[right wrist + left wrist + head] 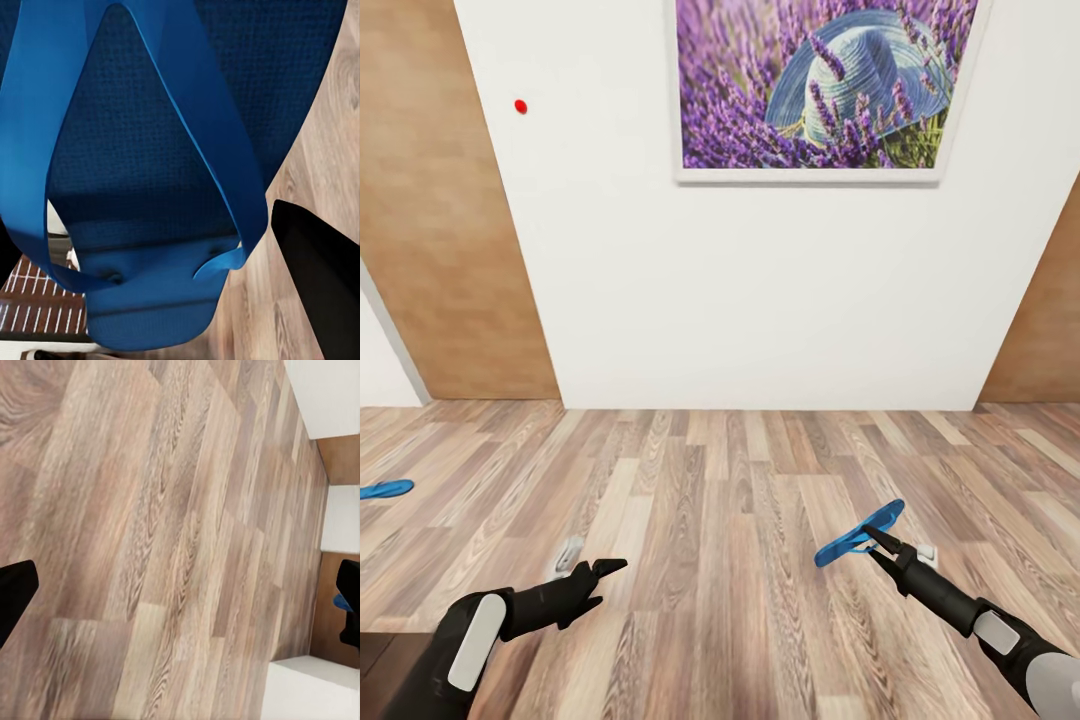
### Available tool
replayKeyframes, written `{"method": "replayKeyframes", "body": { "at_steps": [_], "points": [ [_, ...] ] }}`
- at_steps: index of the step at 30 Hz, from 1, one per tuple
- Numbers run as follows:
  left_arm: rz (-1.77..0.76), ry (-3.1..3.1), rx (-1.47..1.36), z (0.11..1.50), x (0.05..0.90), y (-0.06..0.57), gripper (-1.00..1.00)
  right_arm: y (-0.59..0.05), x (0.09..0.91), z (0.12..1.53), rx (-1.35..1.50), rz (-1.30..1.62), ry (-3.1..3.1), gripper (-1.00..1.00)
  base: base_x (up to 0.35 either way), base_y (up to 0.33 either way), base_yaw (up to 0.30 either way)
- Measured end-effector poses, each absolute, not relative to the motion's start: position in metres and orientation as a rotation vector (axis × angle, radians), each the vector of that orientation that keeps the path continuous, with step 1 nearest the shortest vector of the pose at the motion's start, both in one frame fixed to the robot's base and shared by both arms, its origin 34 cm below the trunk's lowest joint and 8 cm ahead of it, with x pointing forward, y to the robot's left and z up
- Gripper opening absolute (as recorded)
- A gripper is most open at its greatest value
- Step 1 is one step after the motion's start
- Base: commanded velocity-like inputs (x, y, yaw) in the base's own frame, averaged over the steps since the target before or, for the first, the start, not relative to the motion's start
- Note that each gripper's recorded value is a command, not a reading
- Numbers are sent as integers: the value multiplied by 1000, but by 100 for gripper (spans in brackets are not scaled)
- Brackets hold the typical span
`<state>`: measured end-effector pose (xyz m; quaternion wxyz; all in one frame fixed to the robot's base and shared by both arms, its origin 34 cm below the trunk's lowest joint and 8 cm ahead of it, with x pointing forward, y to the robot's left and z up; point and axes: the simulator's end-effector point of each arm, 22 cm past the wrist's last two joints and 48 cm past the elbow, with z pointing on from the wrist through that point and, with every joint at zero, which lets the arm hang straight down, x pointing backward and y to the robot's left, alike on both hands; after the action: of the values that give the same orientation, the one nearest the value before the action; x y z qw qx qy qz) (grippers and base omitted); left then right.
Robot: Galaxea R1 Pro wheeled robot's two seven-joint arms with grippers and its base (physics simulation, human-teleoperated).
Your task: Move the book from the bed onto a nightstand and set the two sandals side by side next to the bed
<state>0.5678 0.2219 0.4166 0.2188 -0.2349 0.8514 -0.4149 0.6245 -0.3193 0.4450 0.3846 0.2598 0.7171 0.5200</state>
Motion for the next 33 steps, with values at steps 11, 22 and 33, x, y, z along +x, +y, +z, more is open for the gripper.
{"method": "replayKeyframes", "body": {
  "at_steps": [11,22,33],
  "points": [
    [-1146,2357,-650,417,568,223,100,-322,625,441,676,1305,1837,-100,191,-6,0],
    [-1146,2357,-650,417,568,223,100,-324,626,437,689,1287,1853,-100,194,0,21],
    [-1146,2356,-650,417,568,223,100,-322,625,436,685,1288,1857,-100,194,-43,161]
  ]
}}
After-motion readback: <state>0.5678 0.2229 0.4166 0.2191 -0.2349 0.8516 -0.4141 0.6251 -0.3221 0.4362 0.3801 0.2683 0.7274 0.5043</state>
